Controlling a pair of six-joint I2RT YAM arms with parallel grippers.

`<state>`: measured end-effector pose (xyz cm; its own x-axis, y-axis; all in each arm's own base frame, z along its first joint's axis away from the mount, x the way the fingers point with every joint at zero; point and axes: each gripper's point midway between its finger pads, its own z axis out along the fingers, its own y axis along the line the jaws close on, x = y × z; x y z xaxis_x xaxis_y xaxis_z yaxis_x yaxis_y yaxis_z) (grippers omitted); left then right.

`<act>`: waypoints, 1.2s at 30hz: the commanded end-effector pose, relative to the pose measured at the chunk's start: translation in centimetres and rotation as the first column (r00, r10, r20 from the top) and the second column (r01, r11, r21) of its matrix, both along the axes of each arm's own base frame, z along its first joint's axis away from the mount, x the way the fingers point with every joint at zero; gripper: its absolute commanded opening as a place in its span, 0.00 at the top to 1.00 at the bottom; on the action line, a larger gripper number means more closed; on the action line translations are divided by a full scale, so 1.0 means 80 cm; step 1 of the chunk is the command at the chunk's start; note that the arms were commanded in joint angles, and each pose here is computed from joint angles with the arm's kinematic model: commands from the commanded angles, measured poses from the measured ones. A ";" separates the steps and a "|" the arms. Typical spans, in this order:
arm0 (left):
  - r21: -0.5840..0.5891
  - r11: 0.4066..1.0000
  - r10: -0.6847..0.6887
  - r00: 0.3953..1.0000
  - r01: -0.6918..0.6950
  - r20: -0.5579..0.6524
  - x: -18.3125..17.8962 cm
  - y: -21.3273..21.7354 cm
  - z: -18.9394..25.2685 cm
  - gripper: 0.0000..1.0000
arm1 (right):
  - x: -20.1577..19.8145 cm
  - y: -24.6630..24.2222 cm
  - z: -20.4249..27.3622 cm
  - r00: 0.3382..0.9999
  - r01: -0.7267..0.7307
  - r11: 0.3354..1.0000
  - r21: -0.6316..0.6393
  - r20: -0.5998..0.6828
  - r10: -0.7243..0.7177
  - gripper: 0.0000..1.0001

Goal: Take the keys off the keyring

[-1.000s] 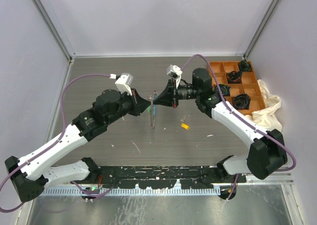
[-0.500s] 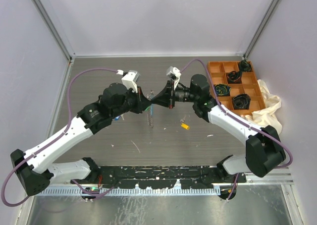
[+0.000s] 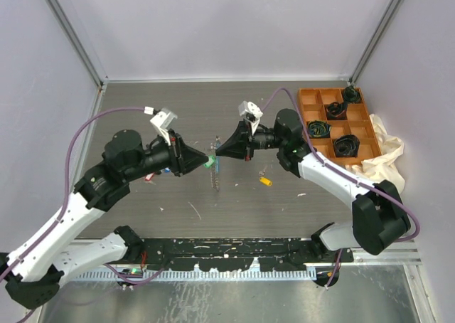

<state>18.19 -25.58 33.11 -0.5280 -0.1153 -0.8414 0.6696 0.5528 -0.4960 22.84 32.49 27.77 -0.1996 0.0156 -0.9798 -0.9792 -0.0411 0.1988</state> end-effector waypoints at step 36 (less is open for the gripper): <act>-0.053 0.989 -0.120 0.966 0.136 0.231 0.003 -0.014 -0.022 0.65 | -0.064 -0.016 0.039 0.945 -0.286 0.956 0.059 0.185 0.271 0.99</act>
<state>17.68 -26.89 29.21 -0.3978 -0.0623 -0.9154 0.8241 0.4143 -0.3863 18.09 31.45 28.96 -0.1117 0.0182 -0.9936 -0.9432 -0.3168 0.1003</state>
